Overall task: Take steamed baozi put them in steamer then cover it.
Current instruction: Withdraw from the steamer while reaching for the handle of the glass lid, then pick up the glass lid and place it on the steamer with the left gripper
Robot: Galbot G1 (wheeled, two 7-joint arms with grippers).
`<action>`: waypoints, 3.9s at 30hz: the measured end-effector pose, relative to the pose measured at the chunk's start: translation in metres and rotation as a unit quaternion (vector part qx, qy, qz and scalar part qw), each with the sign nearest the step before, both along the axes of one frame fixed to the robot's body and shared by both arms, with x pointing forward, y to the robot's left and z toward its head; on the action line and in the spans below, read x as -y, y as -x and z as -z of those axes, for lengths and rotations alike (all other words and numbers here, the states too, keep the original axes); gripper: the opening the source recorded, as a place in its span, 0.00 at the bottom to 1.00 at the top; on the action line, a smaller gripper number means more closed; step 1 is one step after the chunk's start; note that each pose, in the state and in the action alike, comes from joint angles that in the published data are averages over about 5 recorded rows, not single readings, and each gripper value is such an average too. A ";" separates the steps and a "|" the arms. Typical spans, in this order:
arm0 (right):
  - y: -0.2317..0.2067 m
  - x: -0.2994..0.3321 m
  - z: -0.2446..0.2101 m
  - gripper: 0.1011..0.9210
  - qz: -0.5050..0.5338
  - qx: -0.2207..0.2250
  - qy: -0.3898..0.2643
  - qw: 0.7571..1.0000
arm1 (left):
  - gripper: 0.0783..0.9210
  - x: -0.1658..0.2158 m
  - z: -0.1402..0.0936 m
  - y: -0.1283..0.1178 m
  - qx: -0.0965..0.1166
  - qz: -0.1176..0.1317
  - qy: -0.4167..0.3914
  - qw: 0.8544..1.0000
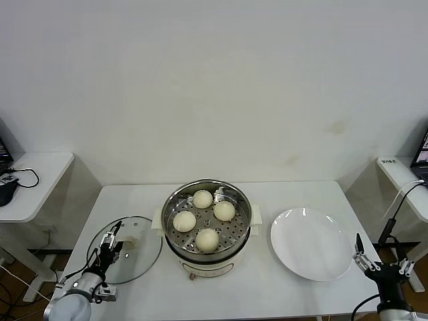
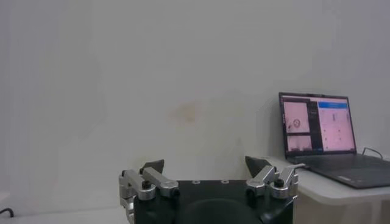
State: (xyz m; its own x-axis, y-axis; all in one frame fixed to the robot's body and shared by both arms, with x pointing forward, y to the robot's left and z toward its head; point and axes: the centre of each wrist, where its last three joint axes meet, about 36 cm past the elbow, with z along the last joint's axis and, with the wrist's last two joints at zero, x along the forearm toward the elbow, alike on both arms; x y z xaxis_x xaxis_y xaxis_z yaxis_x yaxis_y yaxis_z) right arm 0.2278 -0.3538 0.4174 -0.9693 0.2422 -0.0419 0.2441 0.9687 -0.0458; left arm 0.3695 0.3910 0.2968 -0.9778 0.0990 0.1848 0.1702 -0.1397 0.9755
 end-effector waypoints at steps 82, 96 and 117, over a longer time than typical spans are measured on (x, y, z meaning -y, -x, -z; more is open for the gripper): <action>-0.018 -0.024 0.014 0.88 -0.070 -0.015 0.020 0.997 | 0.07 0.021 -0.144 0.045 0.113 -0.062 0.040 0.991; -0.020 -0.037 0.019 0.88 -0.072 -0.028 0.033 0.996 | 0.07 0.098 -0.187 0.045 0.096 -0.022 0.095 0.991; -0.033 -0.049 0.032 0.88 -0.088 -0.054 0.074 0.992 | 0.07 0.237 -0.165 -0.005 0.097 0.004 0.065 0.993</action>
State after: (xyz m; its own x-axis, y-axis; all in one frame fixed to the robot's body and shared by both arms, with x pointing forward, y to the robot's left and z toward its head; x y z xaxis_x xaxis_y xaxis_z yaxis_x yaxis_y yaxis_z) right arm 0.2605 -0.3049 0.3857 -0.9968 0.0686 0.0416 0.0585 0.9763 -0.2082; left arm 0.3748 0.1541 0.4613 -0.9928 0.1181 -0.0222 -0.0236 -0.0106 0.9997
